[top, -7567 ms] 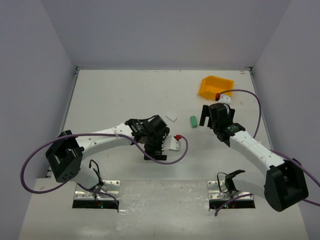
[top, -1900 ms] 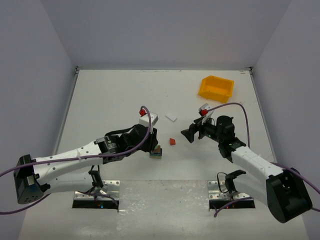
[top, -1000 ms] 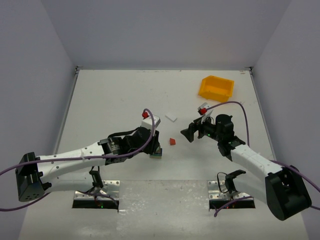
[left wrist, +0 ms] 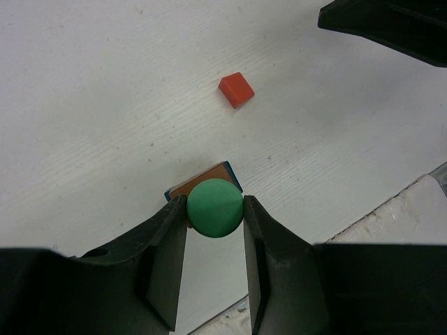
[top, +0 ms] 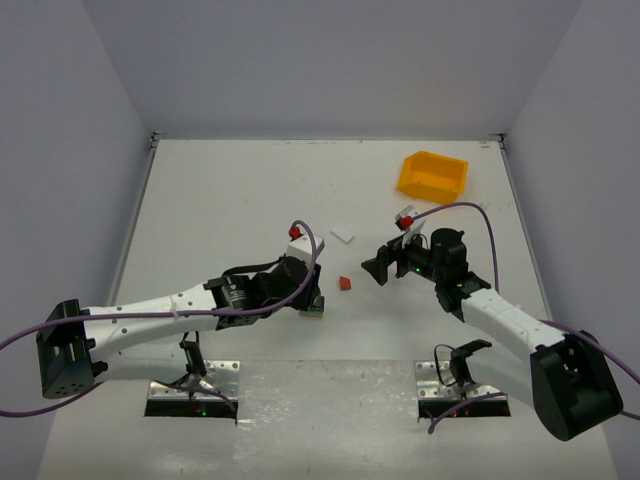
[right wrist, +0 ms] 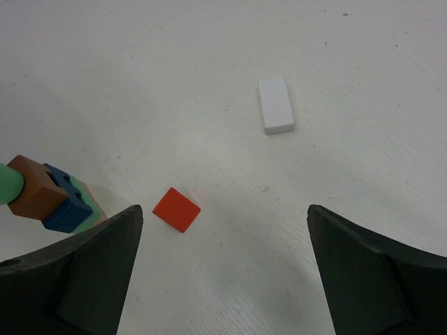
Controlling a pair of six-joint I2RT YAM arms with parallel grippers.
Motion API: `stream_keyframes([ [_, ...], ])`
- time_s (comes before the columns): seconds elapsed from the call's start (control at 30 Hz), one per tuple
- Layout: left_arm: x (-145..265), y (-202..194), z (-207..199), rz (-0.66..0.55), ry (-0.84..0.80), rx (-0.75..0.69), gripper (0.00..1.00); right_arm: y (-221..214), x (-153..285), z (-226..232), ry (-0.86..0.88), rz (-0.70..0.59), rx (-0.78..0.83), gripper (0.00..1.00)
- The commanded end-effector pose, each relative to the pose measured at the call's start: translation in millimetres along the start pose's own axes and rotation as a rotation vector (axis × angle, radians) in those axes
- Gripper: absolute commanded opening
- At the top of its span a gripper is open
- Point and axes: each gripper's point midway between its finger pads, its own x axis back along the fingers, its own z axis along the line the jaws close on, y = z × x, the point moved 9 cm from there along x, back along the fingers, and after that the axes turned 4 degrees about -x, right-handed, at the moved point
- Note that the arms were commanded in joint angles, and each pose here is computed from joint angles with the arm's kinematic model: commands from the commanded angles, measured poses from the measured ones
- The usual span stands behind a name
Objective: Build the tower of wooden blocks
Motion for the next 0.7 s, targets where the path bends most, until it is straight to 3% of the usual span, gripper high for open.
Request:
stream_keyframes([
  [0.0, 2.9, 7.7, -4.9, -0.061, -0.018, 0.018, 0.06, 21.5, -4.1, 0.5, 0.008, -0.057, 0.028, 0.99],
  [0.67, 0.3, 7.5, -6.1, -0.059, -0.019, 0.012, 0.1, 20.8, -3.8, 0.4, 0.007, -0.055, 0.029, 0.99],
])
